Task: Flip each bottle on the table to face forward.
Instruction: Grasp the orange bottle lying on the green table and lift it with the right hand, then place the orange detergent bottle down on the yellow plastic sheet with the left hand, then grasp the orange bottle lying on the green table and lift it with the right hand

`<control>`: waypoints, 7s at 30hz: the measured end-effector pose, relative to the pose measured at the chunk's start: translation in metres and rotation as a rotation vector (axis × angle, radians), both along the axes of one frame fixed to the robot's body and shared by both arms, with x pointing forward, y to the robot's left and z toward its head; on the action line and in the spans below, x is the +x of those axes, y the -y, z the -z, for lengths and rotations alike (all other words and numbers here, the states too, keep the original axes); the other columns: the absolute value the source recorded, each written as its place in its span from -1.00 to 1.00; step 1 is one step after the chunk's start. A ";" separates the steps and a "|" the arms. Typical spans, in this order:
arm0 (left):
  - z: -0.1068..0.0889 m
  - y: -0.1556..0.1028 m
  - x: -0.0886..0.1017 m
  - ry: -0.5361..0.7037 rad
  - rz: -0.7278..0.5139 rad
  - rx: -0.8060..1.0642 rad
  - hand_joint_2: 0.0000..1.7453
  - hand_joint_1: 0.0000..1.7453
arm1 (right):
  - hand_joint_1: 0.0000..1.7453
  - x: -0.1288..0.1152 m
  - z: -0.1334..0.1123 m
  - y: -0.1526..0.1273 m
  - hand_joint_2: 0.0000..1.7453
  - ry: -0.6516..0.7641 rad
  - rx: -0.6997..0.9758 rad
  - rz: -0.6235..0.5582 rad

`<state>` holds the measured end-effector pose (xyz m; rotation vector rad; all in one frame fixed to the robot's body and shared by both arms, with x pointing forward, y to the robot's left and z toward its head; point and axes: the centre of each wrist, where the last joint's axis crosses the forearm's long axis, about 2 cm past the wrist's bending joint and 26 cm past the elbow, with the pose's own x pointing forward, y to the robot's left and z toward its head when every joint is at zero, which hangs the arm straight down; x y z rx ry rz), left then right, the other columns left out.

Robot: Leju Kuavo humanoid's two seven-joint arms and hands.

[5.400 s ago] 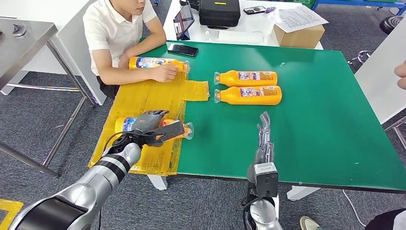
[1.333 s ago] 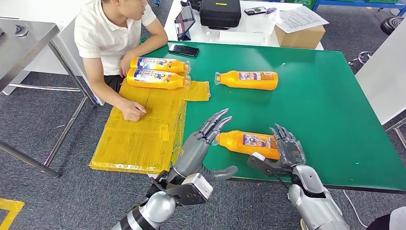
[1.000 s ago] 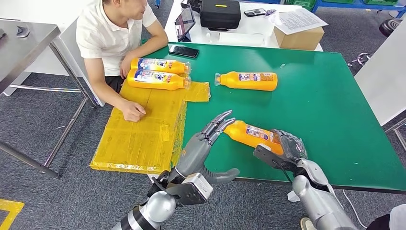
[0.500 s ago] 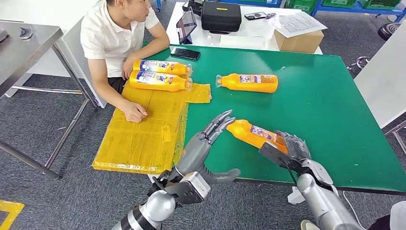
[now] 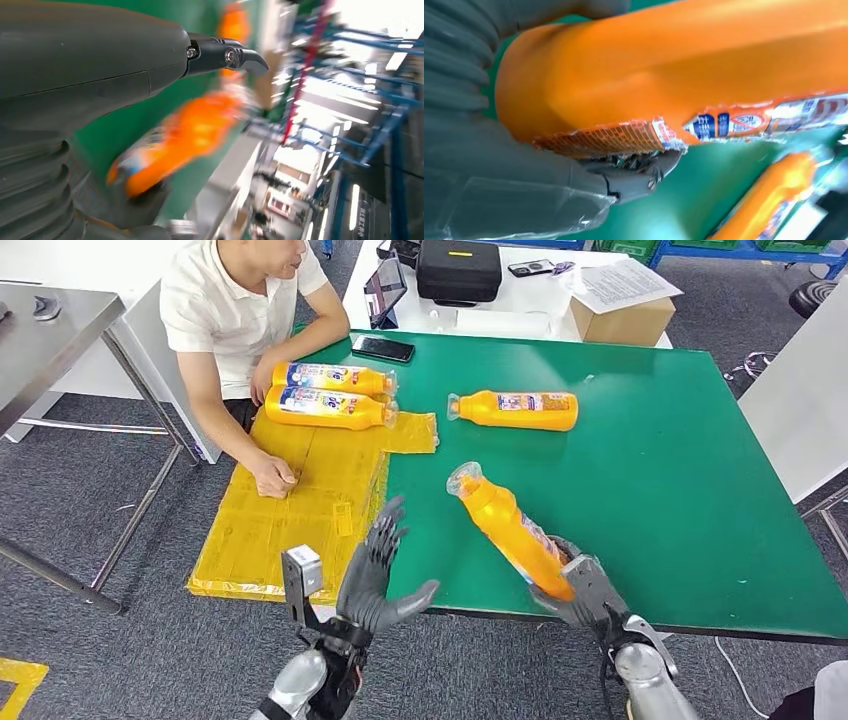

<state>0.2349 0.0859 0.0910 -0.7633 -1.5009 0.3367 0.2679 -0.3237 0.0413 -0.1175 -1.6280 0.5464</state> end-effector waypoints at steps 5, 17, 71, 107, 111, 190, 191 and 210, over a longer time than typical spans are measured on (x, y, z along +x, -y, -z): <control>0.031 -0.013 -0.026 -0.112 -0.011 -0.013 1.00 -1.00 | 1.00 -0.013 -0.009 -0.012 1.00 0.047 0.064 -0.011; 0.036 -0.020 -0.039 -0.052 0.027 0.015 1.00 -1.00 | 1.00 -0.017 -0.028 -0.040 1.00 0.160 0.188 -0.026; -0.025 -0.007 0.023 0.103 0.169 -0.233 1.00 1.00 | -1.00 -0.018 -0.031 -0.152 1.00 0.336 0.137 -0.457; -0.019 -0.093 0.122 0.304 -0.317 1.399 1.00 0.98 | -1.00 -0.029 -0.100 -0.115 1.00 0.824 0.259 0.438; -0.016 -0.096 0.132 0.282 -0.221 1.511 1.00 0.59 | -1.00 -0.028 -0.101 -0.116 1.00 0.819 0.274 0.433; -0.053 -0.002 0.025 0.572 -0.498 0.593 1.00 -1.00 | -1.00 0.010 0.001 0.008 1.00 0.467 -0.864 0.298; -0.053 -0.001 0.024 0.572 -0.485 0.591 1.00 -1.00 | -1.00 0.013 0.003 0.012 1.00 0.449 -0.869 0.296; -0.060 0.013 0.024 0.557 -0.415 0.555 1.00 -1.00 | -1.00 0.059 0.000 0.031 1.00 0.243 -0.975 0.180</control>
